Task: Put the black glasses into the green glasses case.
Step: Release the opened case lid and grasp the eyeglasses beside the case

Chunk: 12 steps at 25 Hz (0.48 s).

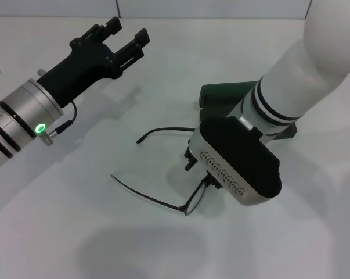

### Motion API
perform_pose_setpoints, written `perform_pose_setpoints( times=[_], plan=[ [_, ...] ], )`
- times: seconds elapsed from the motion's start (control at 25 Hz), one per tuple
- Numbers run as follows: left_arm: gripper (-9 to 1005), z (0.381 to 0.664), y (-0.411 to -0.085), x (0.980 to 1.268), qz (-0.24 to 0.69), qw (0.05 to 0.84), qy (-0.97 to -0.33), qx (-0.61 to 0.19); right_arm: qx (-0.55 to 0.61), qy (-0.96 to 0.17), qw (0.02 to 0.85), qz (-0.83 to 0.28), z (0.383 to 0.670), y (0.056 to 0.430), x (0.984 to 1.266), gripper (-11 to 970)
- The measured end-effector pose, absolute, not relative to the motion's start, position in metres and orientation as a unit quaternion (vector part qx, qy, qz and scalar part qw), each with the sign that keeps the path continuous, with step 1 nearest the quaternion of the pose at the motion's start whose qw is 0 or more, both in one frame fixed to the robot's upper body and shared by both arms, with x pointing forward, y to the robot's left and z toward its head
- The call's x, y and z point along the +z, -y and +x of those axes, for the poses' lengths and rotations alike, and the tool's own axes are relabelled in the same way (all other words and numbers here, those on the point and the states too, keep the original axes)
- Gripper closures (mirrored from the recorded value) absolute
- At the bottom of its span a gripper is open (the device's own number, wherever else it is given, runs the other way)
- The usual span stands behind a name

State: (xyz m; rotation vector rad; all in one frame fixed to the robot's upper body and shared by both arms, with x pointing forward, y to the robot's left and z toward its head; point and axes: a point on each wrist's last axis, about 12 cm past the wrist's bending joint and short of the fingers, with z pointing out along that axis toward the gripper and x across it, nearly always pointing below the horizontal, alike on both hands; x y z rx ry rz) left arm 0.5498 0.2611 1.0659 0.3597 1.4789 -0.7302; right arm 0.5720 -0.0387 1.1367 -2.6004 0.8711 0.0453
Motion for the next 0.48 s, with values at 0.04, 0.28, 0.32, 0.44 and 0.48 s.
perform_pose_setpoints(
  times=[0.04,0.28,0.32,0.44,0.48],
  plan=[
    [237,0.55,-0.2611,1.0658,0.159,0.664,-0.655,-0.323,0.016,-0.31,0.199,-0.929,0.5717,0.0382,1.1366,341],
    [237,0.5508,-0.2609,1.0661,0.16,0.664,-0.656,-0.322,0.018,-0.307,0.194,-0.932,0.5693,0.0381,1.1337,531],
    [237,0.5511,-0.2611,1.0663,0.16,0.664,-0.656,-0.322,0.018,-0.307,0.194,-0.932,0.5691,0.0384,1.1332,552],
    [237,0.5513,-0.2613,1.0665,0.161,0.664,-0.656,-0.321,0.02,-0.309,0.192,-0.931,0.5687,0.0394,1.1324,616],
    [237,0.5513,-0.2613,1.0665,0.16,0.664,-0.656,-0.322,0.021,-0.311,0.191,-0.931,0.5685,0.0402,1.132,630]
  ],
)
